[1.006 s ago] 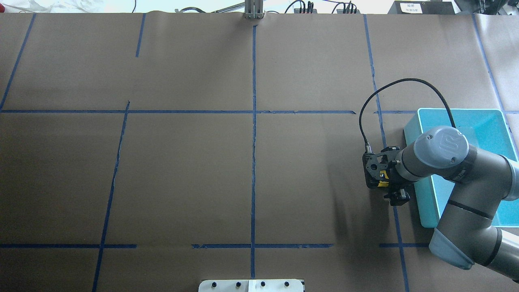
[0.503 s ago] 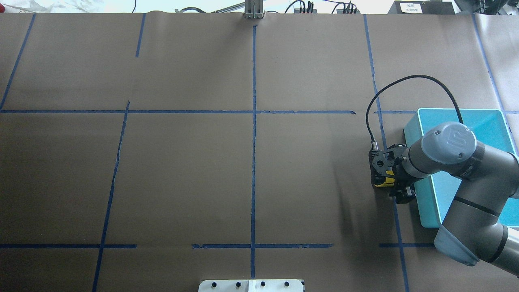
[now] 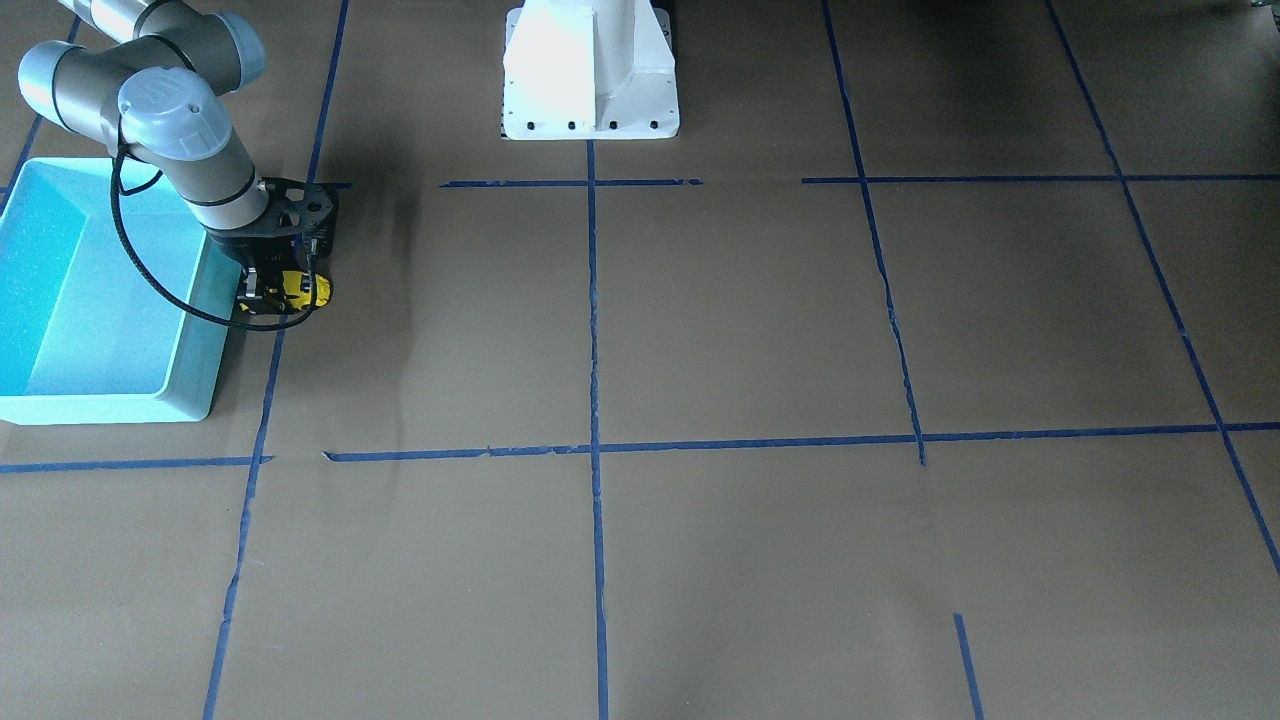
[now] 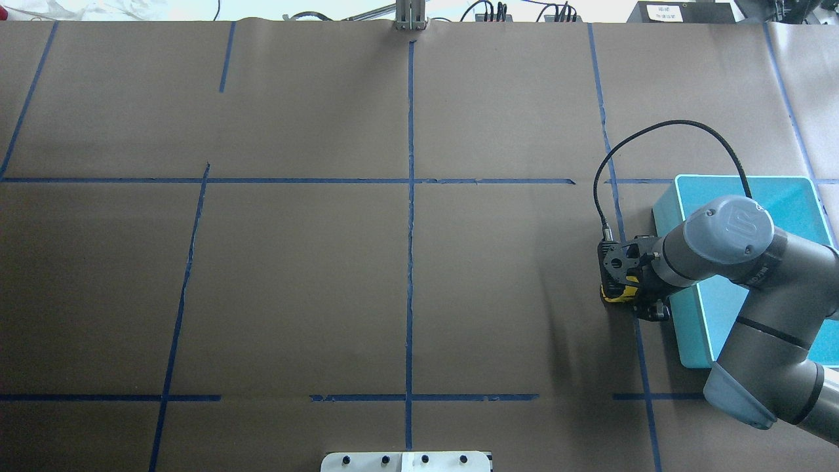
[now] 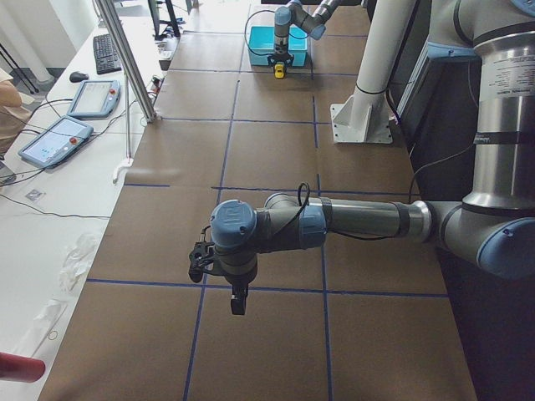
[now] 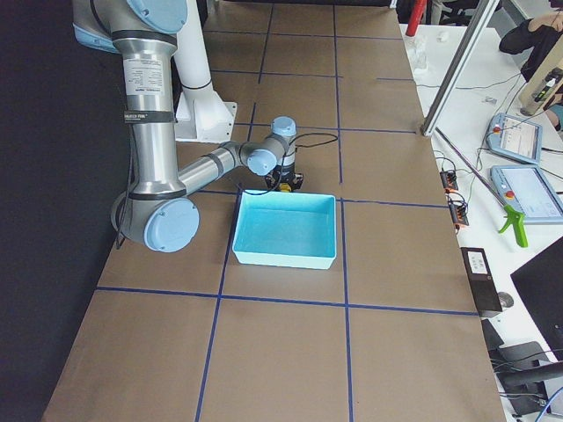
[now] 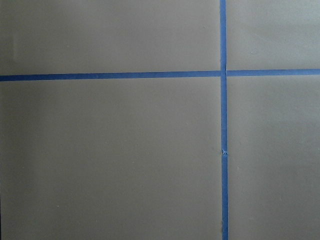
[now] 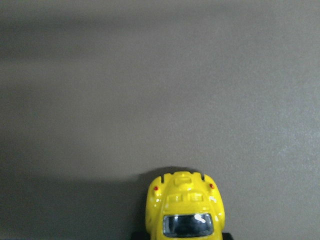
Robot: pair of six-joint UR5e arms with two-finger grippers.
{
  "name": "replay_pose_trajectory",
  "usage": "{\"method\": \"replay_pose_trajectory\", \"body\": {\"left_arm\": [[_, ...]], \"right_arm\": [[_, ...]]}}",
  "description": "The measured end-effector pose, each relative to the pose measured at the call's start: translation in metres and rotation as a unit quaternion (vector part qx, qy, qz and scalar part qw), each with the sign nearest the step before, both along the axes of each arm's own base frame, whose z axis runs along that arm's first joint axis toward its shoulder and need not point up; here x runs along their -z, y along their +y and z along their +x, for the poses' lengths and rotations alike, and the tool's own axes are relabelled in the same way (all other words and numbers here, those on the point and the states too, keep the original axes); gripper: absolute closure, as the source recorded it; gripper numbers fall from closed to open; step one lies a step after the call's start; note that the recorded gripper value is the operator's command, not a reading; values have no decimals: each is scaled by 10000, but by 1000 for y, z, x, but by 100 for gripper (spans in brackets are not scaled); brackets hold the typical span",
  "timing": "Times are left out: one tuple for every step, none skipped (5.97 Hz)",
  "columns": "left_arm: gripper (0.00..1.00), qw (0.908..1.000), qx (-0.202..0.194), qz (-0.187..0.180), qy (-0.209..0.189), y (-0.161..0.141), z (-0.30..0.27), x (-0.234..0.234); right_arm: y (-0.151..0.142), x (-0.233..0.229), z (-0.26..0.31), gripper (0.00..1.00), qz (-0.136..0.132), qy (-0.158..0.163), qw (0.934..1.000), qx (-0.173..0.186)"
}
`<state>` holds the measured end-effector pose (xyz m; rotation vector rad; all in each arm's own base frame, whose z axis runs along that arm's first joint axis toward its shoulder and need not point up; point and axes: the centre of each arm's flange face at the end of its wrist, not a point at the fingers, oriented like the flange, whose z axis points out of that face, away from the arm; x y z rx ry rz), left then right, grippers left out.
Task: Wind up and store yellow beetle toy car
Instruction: 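Lift the car with the right gripper and carry it over the bin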
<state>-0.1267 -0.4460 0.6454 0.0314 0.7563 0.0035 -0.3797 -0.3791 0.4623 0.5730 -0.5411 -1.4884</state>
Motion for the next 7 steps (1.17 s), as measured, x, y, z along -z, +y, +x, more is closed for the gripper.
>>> {"method": "replay_pose_trajectory", "body": {"left_arm": [[0, 10000, -2, 2, 0, 0, 0, 0], [0, 10000, -4, 4, 0, 0, 0, 0], [0, 10000, -5, 5, 0, 0, 0, 0], [0, 10000, -2, 5, 0, 0, 0, 0], [0, 10000, 1, 5, 0, 0, 0, 0], [0, 10000, 3, 5, 0, 0, 0, 0], [0, 10000, 4, 2, 0, 0, 0, 0]], "right_arm": [[0, 10, 5, 100, -18, -126, 9999, 27], [-1, 24, 13, 100, -8, -275, 9996, 23], [-6, 40, 23, 100, -4, -449, 9990, -12], [-20, 63, 40, 100, -47, -692, 9975, -102], [-37, 94, 70, 100, -164, -966, 9949, -218], [-47, 119, 109, 100, -235, -1177, 9924, -277], [-50, 119, 149, 100, -146, -1232, 9921, -205]]}}
